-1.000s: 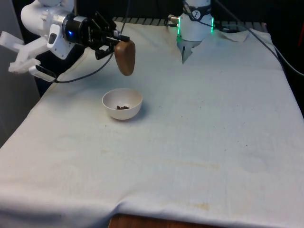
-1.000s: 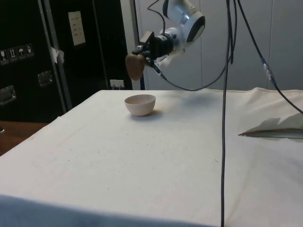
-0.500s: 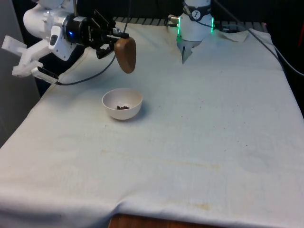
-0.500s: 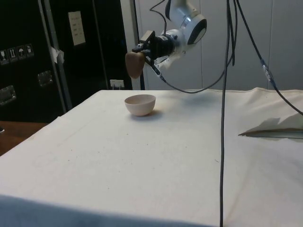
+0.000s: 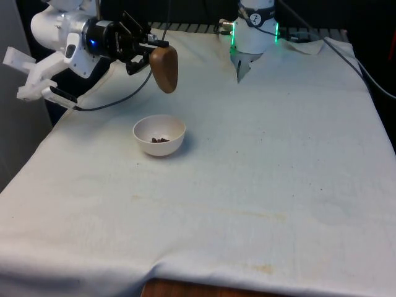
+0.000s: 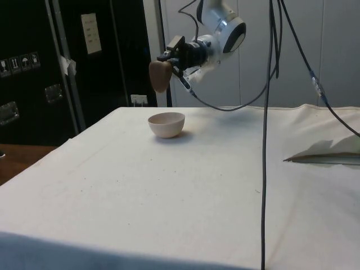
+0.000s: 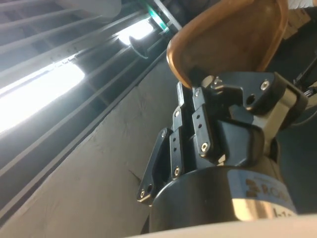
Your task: Pour the coffee beans from the cup into the bowl.
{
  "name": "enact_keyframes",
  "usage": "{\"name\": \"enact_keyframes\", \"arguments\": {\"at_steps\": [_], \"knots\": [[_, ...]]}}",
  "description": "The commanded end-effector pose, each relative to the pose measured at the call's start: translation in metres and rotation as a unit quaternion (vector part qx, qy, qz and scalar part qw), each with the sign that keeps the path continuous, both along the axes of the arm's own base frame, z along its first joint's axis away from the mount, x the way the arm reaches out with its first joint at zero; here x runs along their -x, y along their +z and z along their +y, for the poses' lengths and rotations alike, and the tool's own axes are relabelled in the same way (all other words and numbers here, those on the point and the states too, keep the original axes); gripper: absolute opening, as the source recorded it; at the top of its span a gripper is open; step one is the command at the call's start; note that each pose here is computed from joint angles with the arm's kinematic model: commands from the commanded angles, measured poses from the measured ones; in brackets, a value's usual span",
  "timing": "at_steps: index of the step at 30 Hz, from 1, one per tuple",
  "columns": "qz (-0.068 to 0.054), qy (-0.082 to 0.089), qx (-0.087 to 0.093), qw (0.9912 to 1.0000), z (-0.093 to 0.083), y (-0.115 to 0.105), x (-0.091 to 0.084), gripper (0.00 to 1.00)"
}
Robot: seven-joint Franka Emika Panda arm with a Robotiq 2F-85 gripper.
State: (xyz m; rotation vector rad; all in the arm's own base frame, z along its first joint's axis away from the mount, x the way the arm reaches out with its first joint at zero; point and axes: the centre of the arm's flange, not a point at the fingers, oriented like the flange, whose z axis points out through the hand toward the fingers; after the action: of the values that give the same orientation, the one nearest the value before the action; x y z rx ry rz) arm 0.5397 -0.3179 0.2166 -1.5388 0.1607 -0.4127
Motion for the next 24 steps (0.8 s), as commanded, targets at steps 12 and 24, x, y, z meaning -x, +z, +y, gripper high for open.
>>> {"name": "enact_keyframes", "arguments": {"at_steps": [12, 24], "knots": [[-0.006, -0.008, -0.029, 0.99952, 0.0, 0.0021, 0.0056, 0.01], [-0.012, -0.006, -0.019, 0.99973, 0.0023, 0.0022, 0.0048, 0.01]]}}
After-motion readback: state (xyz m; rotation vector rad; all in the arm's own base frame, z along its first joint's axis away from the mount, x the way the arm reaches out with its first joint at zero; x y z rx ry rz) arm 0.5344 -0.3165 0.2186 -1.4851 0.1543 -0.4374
